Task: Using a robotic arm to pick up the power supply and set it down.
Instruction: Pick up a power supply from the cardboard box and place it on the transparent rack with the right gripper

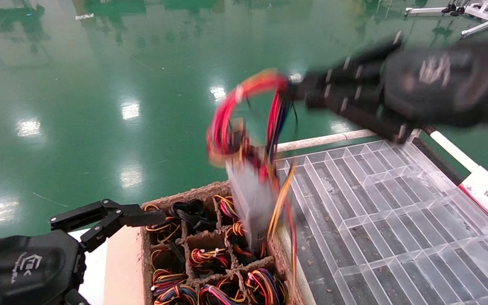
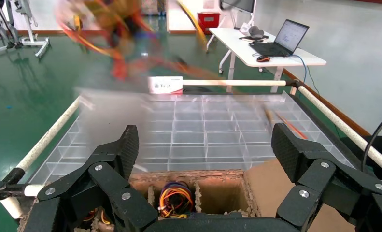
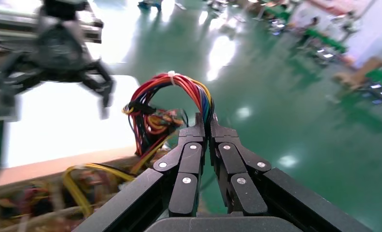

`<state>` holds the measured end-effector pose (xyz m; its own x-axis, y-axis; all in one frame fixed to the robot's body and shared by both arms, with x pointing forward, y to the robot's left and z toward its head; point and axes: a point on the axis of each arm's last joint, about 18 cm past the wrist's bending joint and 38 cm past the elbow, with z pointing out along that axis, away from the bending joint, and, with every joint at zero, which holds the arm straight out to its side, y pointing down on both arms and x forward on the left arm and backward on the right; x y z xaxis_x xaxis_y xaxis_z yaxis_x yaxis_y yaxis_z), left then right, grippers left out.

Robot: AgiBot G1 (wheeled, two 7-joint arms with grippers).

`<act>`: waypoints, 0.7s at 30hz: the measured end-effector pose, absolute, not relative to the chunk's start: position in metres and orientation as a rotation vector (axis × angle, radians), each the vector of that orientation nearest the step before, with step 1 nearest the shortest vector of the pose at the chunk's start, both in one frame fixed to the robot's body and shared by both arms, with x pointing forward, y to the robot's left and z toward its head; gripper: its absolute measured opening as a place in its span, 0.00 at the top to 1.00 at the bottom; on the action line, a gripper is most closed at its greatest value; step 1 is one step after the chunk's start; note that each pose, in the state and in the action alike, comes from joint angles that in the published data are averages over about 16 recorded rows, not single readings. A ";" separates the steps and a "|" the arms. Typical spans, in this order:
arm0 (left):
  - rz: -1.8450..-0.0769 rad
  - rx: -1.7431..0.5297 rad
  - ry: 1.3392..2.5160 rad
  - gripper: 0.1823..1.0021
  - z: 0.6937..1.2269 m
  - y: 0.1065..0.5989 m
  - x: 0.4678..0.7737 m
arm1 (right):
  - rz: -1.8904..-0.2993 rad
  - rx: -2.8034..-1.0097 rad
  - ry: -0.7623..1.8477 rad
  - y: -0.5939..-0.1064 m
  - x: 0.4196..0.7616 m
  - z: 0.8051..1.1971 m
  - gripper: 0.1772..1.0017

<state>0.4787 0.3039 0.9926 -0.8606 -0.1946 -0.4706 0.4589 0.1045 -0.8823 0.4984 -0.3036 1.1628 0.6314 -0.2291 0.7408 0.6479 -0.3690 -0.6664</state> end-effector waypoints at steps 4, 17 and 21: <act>-1.807 0.257 1.912 0.00 0.993 0.304 0.479 | -1.015 -1.700 -0.342 -0.308 0.504 1.185 0.98; -1.807 0.257 1.912 0.00 0.993 0.304 0.479 | -1.166 -1.744 -0.194 -0.329 0.569 1.200 0.98; -1.807 0.257 1.912 0.00 0.993 0.304 0.479 | -1.213 -1.749 -0.122 -0.335 0.595 1.193 0.98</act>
<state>0.4787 0.3039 0.9926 -0.8606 -0.1946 -0.4706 0.4589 0.1045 -0.8823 0.5952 -0.3352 1.1930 0.4991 -0.4097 0.7636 0.5539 -0.5268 -0.6447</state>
